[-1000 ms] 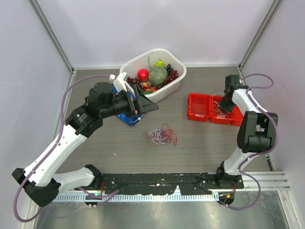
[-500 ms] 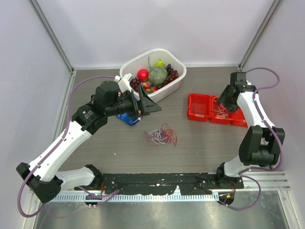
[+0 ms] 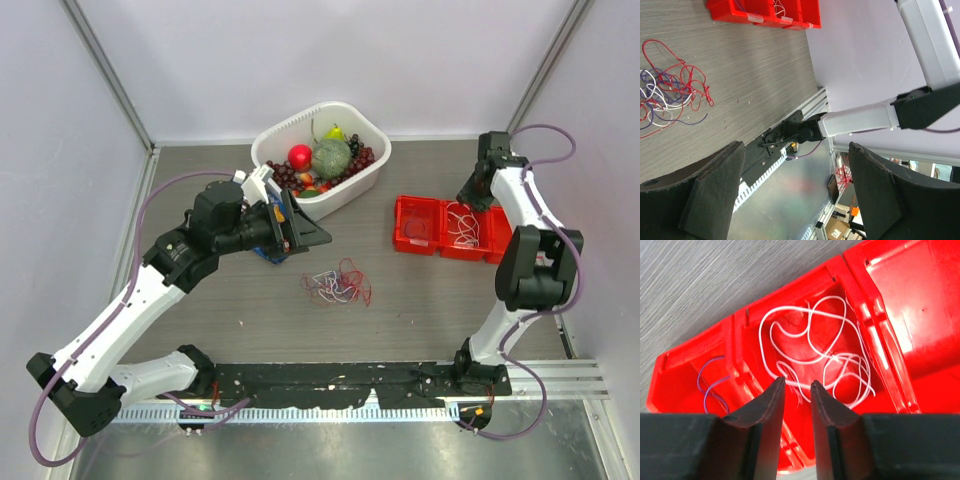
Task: Untangle the cables
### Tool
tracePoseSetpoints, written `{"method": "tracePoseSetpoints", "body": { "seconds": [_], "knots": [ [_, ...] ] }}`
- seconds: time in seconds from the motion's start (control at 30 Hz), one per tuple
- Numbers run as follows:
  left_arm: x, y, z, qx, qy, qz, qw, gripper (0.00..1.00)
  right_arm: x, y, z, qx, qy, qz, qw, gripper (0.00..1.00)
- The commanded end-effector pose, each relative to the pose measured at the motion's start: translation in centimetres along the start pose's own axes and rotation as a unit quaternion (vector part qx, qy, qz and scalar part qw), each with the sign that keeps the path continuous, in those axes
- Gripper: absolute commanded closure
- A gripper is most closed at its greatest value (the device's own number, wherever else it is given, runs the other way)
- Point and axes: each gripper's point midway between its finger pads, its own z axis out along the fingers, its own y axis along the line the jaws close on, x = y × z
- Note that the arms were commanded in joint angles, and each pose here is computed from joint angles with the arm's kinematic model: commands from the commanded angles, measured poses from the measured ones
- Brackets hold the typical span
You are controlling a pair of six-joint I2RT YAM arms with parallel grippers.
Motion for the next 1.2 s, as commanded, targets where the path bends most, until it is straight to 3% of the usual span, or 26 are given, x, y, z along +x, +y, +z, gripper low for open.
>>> {"method": "tracePoseSetpoints", "body": {
  "seconds": [0.0, 0.1, 0.3, 0.6, 0.73, 0.87, 0.93, 1.0, 1.07, 1.17],
  "knots": [
    [-0.1, -0.5, -0.8, 0.009, -0.009, -0.001, 1.000, 0.13, -2.2, 0.5, 2.6, 0.024, -0.016, 0.009, 1.000, 0.73],
    [-0.1, -0.3, -0.9, 0.003, -0.012, 0.001, 1.000, 0.13, -0.5, 0.0, 4.1, 0.040, 0.021, 0.005, 0.999, 0.83],
    [-0.5, 0.0, -0.7, -0.007, -0.017, 0.009, 1.000, 0.12, 4.0, -1.1, 2.8, 0.018, 0.039, -0.001, 0.999, 0.86],
    [-0.2, 1.3, 1.9, -0.027, 0.026, 0.007, 0.999, 0.13, 0.7, -1.5, -2.4, 0.019, -0.013, -0.016, 1.000, 0.86],
    [-0.1, 3.3, 2.4, -0.067, 0.022, 0.002, 0.998, 0.13, -0.3, -0.6, -5.1, -0.006, -0.031, -0.028, 0.999, 0.81],
    [0.7, 5.8, 2.9, -0.103, 0.037, -0.018, 0.994, 0.14, 2.3, 3.0, -8.0, -0.086, -0.030, -0.088, 0.992, 0.61],
    [1.2, 6.8, 3.2, -0.114, 0.047, -0.020, 0.992, 0.18, 5.6, 6.6, -10.9, -0.164, -0.034, -0.156, 0.973, 0.53],
    [1.8, 8.3, 3.5, -0.129, 0.057, -0.023, 0.990, 0.21, 10.9, 10.3, -13.3, -0.265, -0.005, -0.216, 0.940, 0.48],
    [2.2, 9.8, 3.9, -0.141, 0.062, -0.022, 0.988, 0.23, 16.7, 13.1, -15.2, -0.362, 0.039, -0.255, 0.896, 0.47],
    [2.8, 13.0, 4.6, -0.172, 0.077, -0.024, 0.982, 0.29, 24.9, 14.7, -16.4, -0.440, 0.104, -0.273, 0.849, 0.47]
  ]
}}
